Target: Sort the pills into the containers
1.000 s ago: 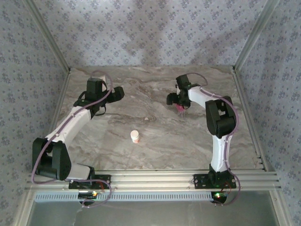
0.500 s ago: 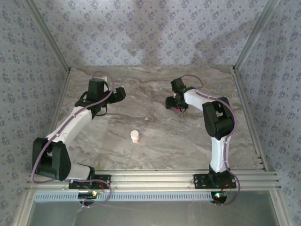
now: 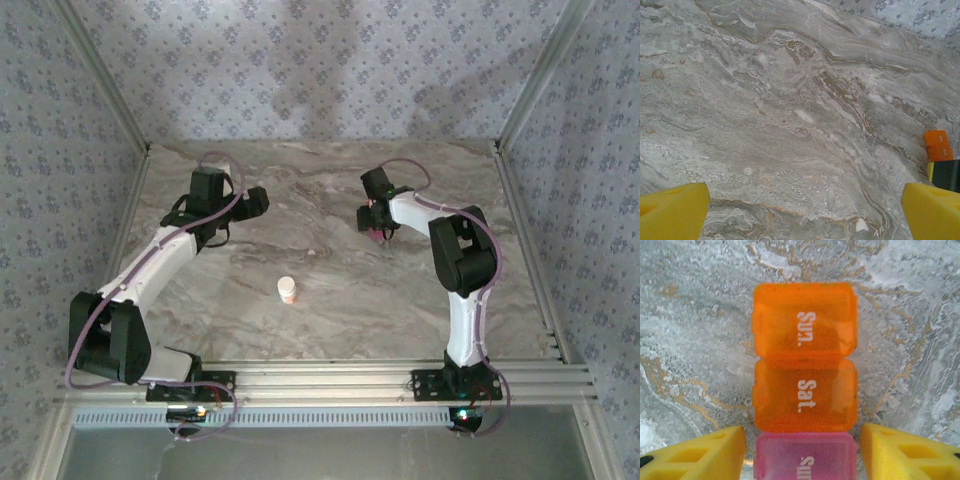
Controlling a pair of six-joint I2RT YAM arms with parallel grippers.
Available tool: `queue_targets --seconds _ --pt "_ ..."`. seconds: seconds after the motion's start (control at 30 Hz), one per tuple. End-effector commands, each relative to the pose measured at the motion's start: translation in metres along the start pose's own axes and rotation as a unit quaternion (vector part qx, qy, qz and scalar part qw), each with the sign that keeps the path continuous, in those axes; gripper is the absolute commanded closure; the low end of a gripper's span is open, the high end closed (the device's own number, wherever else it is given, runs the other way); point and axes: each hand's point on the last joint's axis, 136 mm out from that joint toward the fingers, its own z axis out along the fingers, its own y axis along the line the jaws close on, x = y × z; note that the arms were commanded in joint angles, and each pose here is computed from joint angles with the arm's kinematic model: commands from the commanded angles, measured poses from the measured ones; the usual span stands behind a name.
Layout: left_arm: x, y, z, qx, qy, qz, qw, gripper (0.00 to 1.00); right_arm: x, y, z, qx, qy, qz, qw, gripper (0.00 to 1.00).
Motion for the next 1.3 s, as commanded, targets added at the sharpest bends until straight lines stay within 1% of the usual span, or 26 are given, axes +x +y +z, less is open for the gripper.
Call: queue_targets --seconds 0.0,0.13,0.53,0.73,0.87,1.0,1.07,1.13,1.27 --pt "-0.013 -0.008 -0.007 0.001 -0.014 0.002 1.0 0.02 -0.001 -0.005 0.003 0.001 -0.005 0.02 1.0 0.4" --pt "-0.014 -0.01 -0.007 0.001 -0.014 0.003 1.0 0.02 -0.001 -0.004 0.004 -0.001 -0.006 0.022 1.0 0.45" --pt "-0.014 -0.012 -0.007 0.004 -0.012 -0.011 1.0 0.02 0.012 -0.001 0.009 -0.004 -0.001 0.022 1.0 0.46" --pt "-0.015 -0.012 -0.013 0.006 -0.017 -0.015 1.0 0.02 0.012 0.005 0.009 -0.014 0.0 0.019 1.0 0.59" --pt "-0.021 -0.015 -0.019 0.011 -0.026 -0.047 0.999 0.02 0.006 0.011 0.0 -0.03 -0.006 0.016 0.999 0.65" --pt "-0.026 -0.015 -0.027 0.01 -0.036 -0.083 0.996 0.02 -0.002 0.018 -0.017 -0.052 -0.016 0.011 0.998 0.66" --pt "-0.028 -0.018 -0.032 0.017 -0.041 -0.089 0.995 0.02 -0.008 0.022 -0.027 -0.069 -0.024 0.008 0.997 0.66" --pt "-0.03 -0.023 -0.037 0.031 -0.045 -0.09 0.994 0.02 -0.012 0.03 -0.038 -0.091 -0.033 0.004 0.995 0.66" --pt "-0.035 -0.041 -0.046 0.084 -0.055 -0.087 0.991 0.02 -0.019 0.045 -0.062 -0.135 -0.05 -0.007 0.99 0.66"
